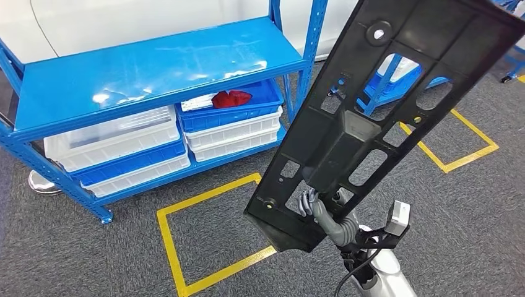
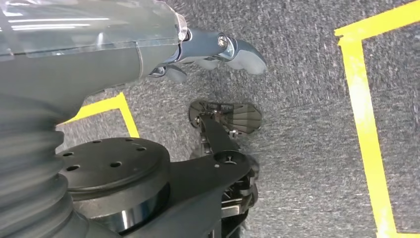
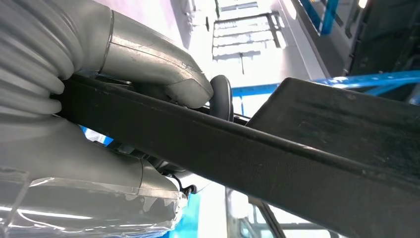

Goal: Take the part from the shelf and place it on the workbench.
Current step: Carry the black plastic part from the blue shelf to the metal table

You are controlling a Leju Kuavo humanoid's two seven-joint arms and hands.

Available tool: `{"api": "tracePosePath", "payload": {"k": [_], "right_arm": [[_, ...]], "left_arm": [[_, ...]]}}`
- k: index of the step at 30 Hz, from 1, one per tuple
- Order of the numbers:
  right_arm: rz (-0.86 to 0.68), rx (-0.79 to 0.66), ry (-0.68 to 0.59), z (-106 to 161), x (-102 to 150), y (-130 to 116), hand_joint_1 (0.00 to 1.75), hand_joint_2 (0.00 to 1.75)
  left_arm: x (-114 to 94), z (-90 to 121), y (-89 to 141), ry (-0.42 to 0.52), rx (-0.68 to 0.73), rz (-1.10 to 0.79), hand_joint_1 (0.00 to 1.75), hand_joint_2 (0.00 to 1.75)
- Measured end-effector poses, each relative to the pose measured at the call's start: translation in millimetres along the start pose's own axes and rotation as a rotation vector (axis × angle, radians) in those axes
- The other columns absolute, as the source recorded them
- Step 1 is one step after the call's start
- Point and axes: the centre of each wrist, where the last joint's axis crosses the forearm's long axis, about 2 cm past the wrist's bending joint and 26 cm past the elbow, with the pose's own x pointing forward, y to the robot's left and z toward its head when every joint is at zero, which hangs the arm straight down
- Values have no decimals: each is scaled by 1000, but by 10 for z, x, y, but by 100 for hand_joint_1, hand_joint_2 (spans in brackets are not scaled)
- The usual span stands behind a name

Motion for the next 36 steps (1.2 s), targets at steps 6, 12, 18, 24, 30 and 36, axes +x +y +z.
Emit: {"api": "tracePosePath", "payload": {"k": [6,12,18,24,30,36], "right_arm": [[11,-15,-9,38,47,-9,175,175],[16,-43,-7,131,59,31,175,175],[24,-57,-15,202,96,58,175,175],[37,-55,-17,245,102,61,175,175],[32,-38,-25,237,101,66,175,175],[26,-28,-29,181,112,78,175,175]], "left_arm": [[17,-5,2,4,-4,-12,0,175],[-13,3,15,20,-8,-21,0,175],[15,-6,25,18,-21,-32,0,175],[65,-18,6,12,-35,-59,0,175],[82,-22,7,17,-29,-52,0,175],[20,-9,53,47,-1,-51,0,175]]}}
